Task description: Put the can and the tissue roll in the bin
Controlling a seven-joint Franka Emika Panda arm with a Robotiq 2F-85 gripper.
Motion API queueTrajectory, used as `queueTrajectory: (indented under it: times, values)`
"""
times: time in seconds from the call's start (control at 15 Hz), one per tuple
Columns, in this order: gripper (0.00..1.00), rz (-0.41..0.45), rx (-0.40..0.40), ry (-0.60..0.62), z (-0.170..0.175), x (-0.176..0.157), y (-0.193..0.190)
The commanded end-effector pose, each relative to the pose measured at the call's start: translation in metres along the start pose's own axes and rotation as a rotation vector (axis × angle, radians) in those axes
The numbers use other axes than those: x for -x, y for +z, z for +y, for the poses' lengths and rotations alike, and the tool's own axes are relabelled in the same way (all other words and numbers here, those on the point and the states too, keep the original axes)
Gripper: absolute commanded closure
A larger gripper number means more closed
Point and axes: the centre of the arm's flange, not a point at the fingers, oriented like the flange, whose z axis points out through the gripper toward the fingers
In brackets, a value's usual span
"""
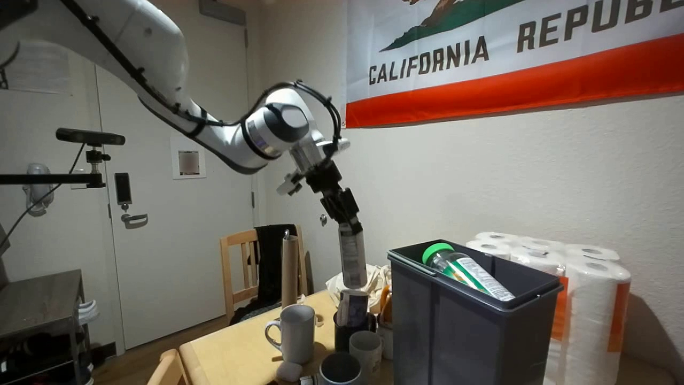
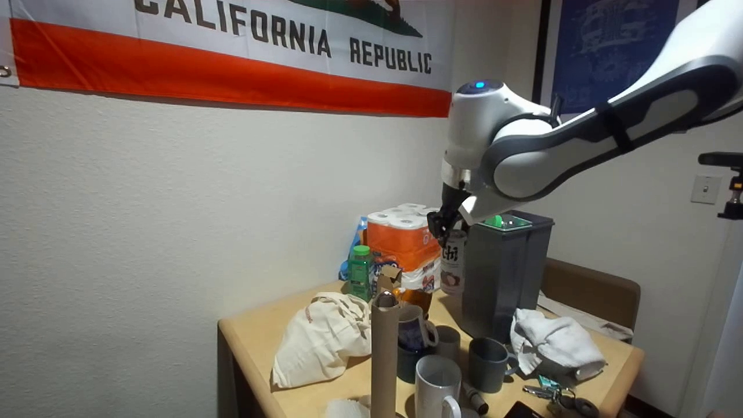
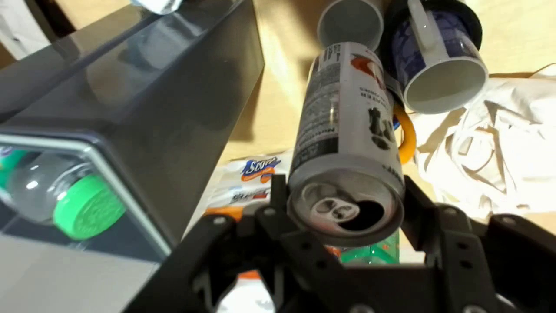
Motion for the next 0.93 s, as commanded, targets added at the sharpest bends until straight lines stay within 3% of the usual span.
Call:
queueTrajectory:
  times: [0.0,0.2,0.4,0.6,0.87]
  values:
    - [0.63,0.073,0.112,0.014,0.018,-0.011,-0.101]
    - [0.63,0.217,0.187,0.089,0.048,-0.024,-0.163]
    - [0.63,0.357,0.252,0.183,0.080,-0.035,-0.188]
    - [0.63,0.426,0.329,0.261,0.110,-0.043,-0.170]
    - [0.63,0.415,0.346,0.347,0.140,-0.057,-0.113]
